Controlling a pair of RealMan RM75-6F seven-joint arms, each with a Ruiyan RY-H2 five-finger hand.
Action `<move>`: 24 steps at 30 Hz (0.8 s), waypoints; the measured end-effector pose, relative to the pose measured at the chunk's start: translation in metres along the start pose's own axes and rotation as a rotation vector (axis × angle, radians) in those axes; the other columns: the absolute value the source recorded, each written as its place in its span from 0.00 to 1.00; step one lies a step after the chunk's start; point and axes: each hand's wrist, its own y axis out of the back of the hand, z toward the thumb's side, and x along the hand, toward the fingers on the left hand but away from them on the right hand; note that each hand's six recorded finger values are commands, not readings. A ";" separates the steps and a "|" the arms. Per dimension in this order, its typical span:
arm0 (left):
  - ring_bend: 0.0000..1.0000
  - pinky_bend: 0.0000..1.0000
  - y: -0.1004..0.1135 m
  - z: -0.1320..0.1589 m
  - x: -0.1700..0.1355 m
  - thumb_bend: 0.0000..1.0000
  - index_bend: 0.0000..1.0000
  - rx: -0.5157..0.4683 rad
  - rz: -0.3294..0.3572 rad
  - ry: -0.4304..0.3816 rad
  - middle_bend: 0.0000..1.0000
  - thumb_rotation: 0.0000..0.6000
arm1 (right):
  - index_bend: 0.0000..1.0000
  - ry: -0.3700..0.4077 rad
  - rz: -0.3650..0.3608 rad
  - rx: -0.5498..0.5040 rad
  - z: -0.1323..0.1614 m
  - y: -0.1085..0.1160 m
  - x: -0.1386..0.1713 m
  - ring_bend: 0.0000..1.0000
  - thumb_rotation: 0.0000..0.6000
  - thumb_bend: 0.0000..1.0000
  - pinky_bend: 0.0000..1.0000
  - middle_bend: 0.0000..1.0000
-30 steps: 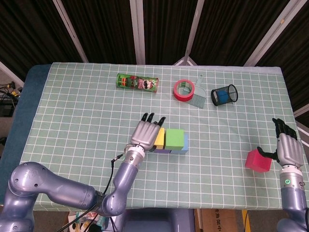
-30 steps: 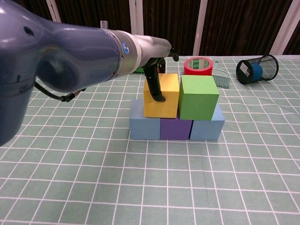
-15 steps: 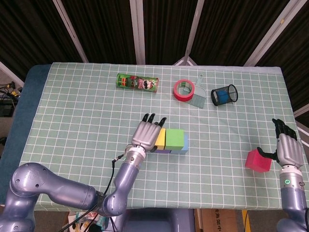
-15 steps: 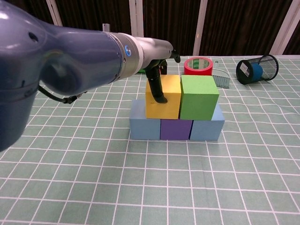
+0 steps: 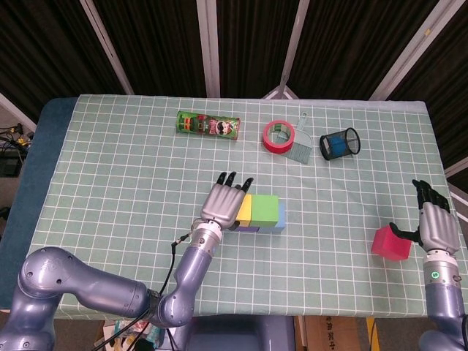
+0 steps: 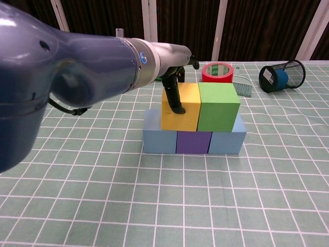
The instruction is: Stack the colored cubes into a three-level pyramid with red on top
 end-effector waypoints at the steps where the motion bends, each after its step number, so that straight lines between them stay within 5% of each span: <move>1: 0.01 0.00 0.000 0.000 0.000 0.39 0.00 -0.001 0.000 0.000 0.40 1.00 | 0.00 0.000 0.000 0.000 0.000 0.000 0.000 0.00 1.00 0.27 0.00 0.02; 24: 0.01 0.00 0.001 0.002 -0.001 0.39 0.00 -0.008 0.000 -0.005 0.40 1.00 | 0.00 -0.001 0.001 -0.001 0.000 0.000 0.000 0.00 1.00 0.27 0.00 0.02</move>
